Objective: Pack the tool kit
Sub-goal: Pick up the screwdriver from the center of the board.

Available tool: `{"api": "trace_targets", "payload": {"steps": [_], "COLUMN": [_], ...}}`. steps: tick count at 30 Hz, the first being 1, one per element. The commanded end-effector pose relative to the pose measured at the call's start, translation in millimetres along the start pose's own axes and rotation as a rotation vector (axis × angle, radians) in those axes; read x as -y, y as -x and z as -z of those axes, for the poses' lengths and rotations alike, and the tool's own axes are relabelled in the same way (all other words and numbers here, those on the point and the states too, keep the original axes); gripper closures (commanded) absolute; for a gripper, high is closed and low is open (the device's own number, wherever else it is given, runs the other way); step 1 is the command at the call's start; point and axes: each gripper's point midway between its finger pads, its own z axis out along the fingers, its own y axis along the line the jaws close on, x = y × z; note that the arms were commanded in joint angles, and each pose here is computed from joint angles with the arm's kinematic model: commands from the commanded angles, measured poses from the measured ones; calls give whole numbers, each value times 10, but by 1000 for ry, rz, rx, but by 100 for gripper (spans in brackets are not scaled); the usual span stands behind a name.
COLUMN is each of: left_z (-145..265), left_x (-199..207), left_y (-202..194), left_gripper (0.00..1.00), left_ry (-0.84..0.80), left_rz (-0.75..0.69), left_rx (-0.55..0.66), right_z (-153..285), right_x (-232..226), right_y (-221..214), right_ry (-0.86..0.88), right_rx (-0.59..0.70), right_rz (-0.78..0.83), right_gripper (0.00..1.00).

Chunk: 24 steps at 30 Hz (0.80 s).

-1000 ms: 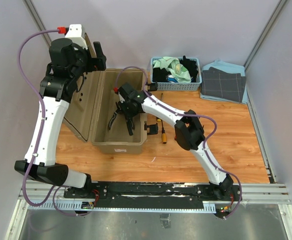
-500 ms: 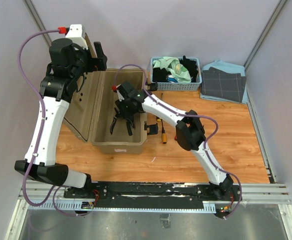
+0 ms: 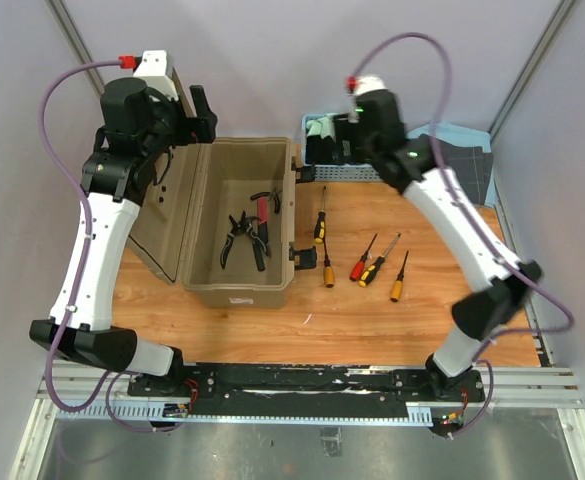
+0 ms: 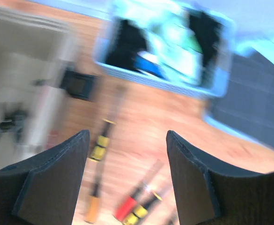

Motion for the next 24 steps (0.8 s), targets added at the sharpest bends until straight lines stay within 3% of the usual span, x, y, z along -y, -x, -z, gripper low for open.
{"api": "trace_targets", "payload": {"steps": [1,8,12,17,24], "left_z": [-53,-134,-163,-146,-89], "left_x": [2,66,87,104,96], "left_y": [-34,-73,-96,-111,-124], "left_gripper": [2,3,3,4,4], "left_ry": [-15,-50,-63,-75,-71], "left_rz": [10,10,8,9,5], "left_rx": [1,-15,-23,-27,-26], "right_z": [471,947,1046,901,635], "right_x": [1089,1249,1205,1050,922], "right_y": [-868,-2331,-2878,-3306,-3549], "right_ry": [-328,-485,-556,-557,-504], "right_rx": [-183,-445,-570,-692,-774], "right_rz": [-69,-267,-351,-419,-468], "right_gripper": [32,31,30,30,36]}}
